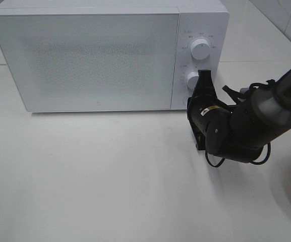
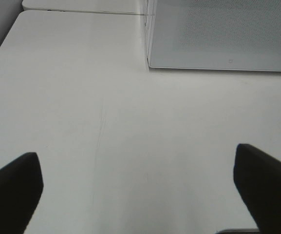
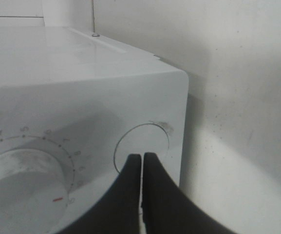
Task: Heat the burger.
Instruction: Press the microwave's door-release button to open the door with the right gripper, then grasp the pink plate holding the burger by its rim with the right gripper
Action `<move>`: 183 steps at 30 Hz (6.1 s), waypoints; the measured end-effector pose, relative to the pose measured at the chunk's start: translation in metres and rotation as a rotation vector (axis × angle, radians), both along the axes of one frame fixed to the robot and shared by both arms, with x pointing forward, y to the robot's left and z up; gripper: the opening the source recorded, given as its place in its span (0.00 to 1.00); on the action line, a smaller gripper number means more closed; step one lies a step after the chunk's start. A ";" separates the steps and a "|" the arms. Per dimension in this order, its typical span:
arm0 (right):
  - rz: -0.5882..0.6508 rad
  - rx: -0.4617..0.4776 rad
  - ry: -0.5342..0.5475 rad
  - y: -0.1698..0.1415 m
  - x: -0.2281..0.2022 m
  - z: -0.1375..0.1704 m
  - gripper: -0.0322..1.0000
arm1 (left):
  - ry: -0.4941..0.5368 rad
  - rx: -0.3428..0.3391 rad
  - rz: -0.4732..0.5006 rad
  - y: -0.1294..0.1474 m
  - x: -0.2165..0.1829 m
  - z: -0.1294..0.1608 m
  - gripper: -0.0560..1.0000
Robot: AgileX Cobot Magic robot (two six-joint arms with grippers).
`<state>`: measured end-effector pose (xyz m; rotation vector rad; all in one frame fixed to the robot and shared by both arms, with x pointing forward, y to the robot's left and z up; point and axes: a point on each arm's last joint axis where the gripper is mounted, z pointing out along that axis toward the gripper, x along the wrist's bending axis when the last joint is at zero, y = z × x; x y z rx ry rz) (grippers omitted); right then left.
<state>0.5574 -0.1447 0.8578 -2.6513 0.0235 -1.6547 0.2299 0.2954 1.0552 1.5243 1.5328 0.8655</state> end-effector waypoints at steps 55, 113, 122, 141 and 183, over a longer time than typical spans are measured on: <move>-0.039 -0.002 0.042 0.000 0.035 -0.009 0.05 | 0.000 0.000 0.000 0.000 0.000 0.000 0.99; 0.857 -0.602 0.243 -0.013 -0.058 0.079 0.05 | 0.000 0.000 0.000 0.000 0.000 0.000 0.99; 1.133 -0.817 0.321 -0.022 -0.084 0.099 0.05 | 0.000 0.000 0.000 0.000 0.000 0.000 0.99; 1.618 -1.056 0.507 -0.046 -0.132 0.119 0.17 | 0.000 0.000 0.000 0.000 0.000 0.000 0.99; 1.280 -1.082 0.677 -0.136 -0.112 0.107 0.79 | 0.000 0.000 0.000 0.000 0.000 0.000 0.99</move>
